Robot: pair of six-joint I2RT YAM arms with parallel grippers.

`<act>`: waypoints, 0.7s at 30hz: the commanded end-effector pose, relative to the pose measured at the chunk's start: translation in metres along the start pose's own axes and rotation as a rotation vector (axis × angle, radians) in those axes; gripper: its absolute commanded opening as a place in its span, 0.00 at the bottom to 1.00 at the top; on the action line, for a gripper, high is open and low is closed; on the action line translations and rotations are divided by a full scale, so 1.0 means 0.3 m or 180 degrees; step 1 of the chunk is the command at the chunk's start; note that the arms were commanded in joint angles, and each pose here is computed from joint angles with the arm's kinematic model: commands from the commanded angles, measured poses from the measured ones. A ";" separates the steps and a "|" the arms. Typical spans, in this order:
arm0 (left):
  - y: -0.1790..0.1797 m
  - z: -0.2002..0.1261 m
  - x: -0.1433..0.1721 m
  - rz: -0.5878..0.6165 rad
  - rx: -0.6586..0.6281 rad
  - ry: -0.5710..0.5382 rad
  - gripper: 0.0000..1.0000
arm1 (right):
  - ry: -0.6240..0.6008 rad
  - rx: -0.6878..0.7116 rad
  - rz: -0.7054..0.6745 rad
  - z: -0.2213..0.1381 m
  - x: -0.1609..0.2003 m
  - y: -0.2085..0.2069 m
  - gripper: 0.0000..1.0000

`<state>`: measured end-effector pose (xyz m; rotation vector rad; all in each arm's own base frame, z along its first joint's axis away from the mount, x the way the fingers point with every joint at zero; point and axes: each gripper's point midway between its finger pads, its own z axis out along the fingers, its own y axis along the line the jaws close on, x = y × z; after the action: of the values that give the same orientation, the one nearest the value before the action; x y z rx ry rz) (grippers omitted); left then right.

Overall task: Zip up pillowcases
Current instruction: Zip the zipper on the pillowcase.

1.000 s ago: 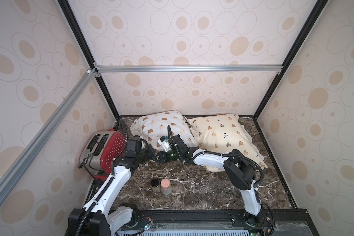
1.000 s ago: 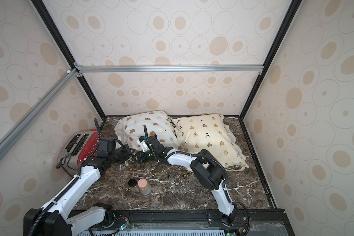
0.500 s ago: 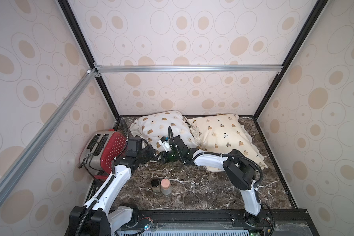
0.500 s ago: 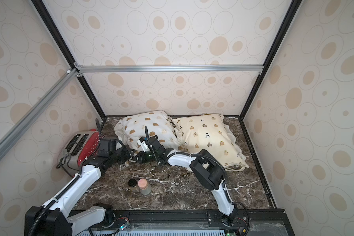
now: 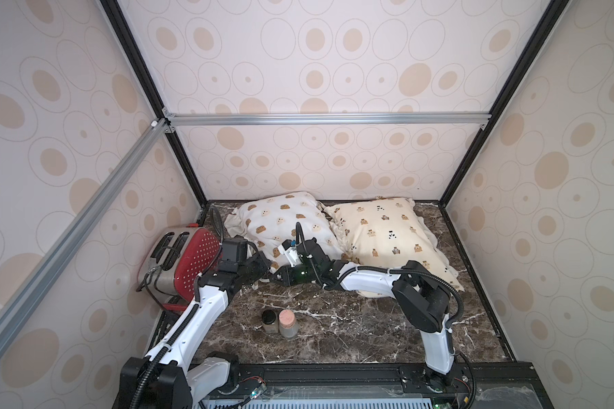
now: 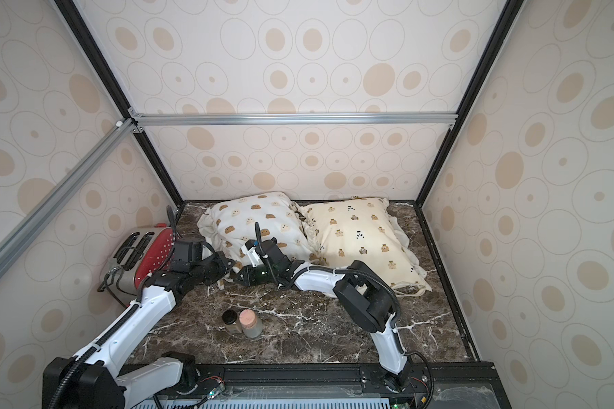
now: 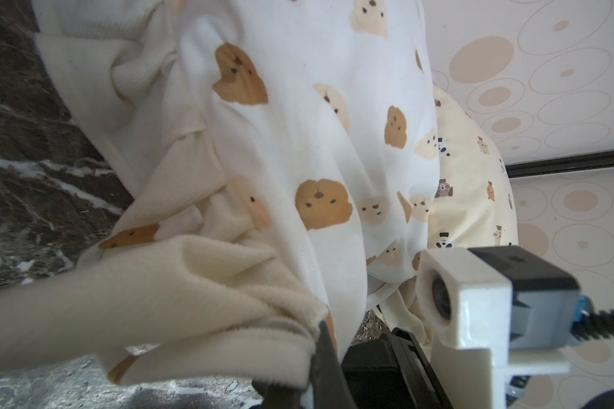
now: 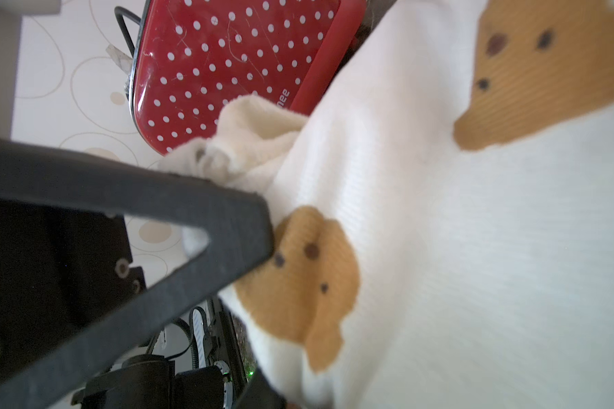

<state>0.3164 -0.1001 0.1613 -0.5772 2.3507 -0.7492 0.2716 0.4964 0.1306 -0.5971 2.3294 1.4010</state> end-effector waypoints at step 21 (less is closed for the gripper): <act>-0.047 -0.039 -0.041 0.0074 0.0104 -0.0165 0.00 | -0.0151 -0.0175 -0.0176 -0.022 -0.033 0.081 0.15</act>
<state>0.3164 -0.0981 0.1647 -0.5784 2.3362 -0.7400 0.2655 0.4971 0.1346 -0.6182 2.2945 1.4278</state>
